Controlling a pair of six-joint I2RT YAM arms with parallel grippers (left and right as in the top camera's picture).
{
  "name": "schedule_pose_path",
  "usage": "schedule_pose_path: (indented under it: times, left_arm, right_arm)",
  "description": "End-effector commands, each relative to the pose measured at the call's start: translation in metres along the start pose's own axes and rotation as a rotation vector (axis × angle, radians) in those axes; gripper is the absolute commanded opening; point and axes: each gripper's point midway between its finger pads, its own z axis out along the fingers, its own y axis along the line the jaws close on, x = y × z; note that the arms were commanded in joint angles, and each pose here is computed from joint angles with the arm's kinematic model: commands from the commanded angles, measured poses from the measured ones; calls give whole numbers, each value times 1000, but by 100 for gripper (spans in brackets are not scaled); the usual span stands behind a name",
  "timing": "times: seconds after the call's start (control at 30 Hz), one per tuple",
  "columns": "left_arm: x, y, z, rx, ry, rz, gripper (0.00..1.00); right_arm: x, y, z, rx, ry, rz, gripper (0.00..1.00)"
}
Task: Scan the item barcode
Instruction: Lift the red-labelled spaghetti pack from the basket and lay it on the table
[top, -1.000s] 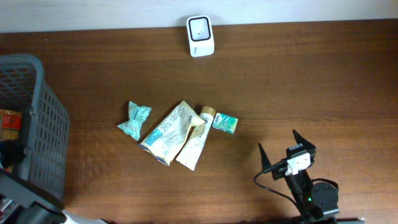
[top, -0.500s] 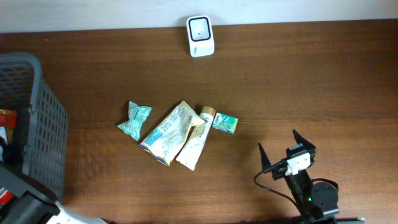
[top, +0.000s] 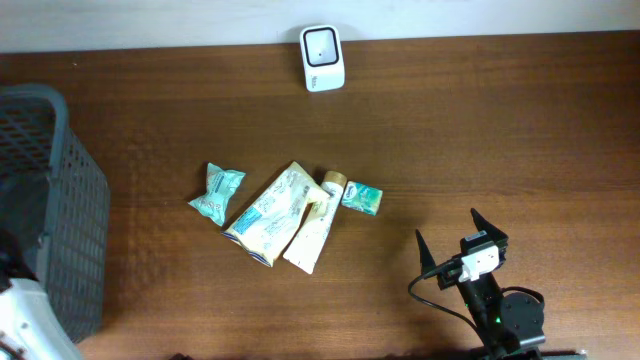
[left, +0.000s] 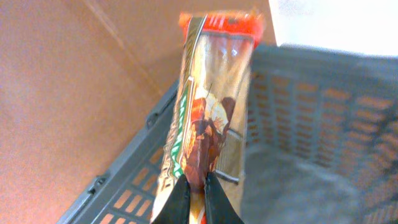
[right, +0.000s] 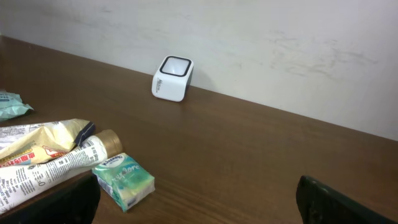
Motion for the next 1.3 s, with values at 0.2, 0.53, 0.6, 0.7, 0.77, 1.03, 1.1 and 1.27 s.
schedule_pose_path:
  times: [0.2, 0.53, 0.6, 0.7, 0.77, 1.03, 1.1, 1.27]
  left_arm:
    - [-50, -174, -115, 527, -145, -83, 0]
    - [128, -324, -94, 640, 621, 152, 0]
    - [135, -327, -88, 616, 640, 175, 0]
    - [140, -321, -82, 567, 646, 201, 22]
    - [142, -317, -82, 551, 653, 212, 95]
    - [107, -260, -103, 613, 550, 230, 100]
    - [111, -248, -110, 617, 556, 272, 98]
    - [96, -189, -56, 518, 477, 300, 98]
  right_arm:
    - [3, -1, 0, 8, 5, 16, 99]
    - [3, -1, 0, 8, 5, 16, 99]
    - [3, -1, 0, 8, 5, 16, 99]
    - [3, -1, 0, 8, 5, 16, 99]
    - [3, -1, 0, 8, 5, 16, 99]
    - [3, -1, 0, 8, 5, 16, 99]
    - [3, -1, 0, 8, 5, 16, 99]
    - [3, -1, 0, 8, 5, 16, 98]
